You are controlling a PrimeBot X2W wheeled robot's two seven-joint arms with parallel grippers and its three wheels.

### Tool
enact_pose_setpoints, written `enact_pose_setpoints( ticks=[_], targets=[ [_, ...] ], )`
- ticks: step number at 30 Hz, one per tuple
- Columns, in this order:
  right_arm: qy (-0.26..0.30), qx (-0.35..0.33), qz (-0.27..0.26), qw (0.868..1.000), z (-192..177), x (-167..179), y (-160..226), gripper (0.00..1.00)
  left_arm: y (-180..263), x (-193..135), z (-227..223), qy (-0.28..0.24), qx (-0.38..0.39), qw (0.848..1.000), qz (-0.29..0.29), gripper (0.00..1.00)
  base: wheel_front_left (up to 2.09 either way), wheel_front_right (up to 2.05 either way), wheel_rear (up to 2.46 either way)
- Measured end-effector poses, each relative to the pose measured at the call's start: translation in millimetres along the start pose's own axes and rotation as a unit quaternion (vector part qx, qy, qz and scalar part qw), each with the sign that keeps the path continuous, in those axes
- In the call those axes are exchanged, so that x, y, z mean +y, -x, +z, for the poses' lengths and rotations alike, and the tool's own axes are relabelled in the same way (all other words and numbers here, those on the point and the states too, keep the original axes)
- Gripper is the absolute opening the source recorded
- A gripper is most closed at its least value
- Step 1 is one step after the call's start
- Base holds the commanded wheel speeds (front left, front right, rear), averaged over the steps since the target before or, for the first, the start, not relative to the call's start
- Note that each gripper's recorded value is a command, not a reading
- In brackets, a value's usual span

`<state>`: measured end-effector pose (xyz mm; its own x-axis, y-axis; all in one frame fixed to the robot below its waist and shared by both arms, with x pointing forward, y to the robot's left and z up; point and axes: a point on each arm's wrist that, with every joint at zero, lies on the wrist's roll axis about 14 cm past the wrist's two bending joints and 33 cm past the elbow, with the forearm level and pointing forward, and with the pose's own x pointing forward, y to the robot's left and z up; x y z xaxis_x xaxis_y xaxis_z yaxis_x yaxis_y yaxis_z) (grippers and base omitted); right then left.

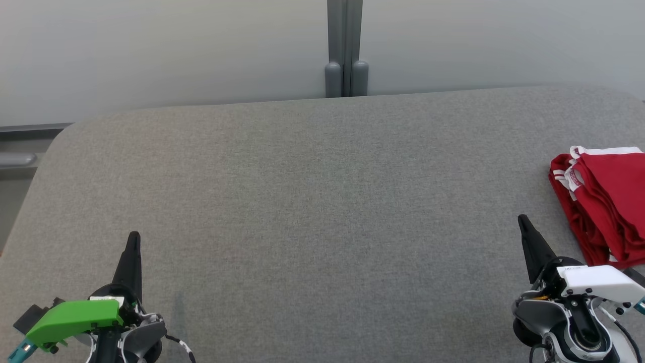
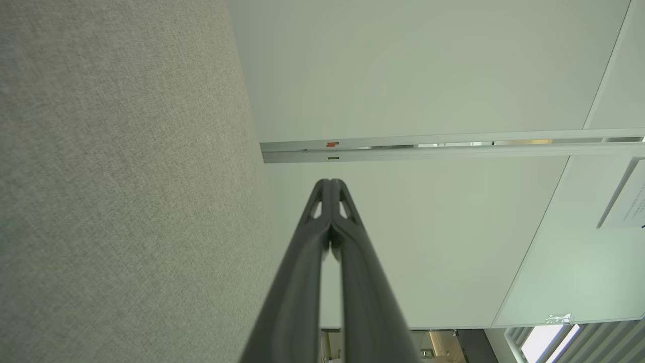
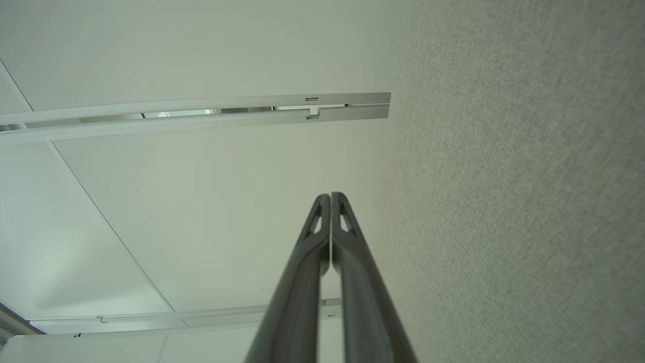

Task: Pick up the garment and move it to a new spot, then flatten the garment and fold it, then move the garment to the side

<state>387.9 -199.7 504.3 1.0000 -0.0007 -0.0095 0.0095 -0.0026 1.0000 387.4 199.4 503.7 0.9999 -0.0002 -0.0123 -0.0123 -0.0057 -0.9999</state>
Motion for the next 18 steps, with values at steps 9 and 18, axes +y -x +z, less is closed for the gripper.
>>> enact_pose_setpoints(
  ticks=[9, 18],
  targets=[
    [0.000, 0.000, 0.000, 1.000, 0.0, 0.0, 0.0, 0.00, 0.0, -0.1, 0.0, 0.000, 0.000, 1.000, 0.000, 0.00, 0.00, 0.00, 0.00],
    [0.000, 0.000, 0.000, 1.000, 0.0, 0.0, 0.0, 0.00, 0.0, -0.2, 0.0, 0.000, 0.000, 1.000, 0.000, 0.00, 0.00, 0.00, 0.00]
  ],
)
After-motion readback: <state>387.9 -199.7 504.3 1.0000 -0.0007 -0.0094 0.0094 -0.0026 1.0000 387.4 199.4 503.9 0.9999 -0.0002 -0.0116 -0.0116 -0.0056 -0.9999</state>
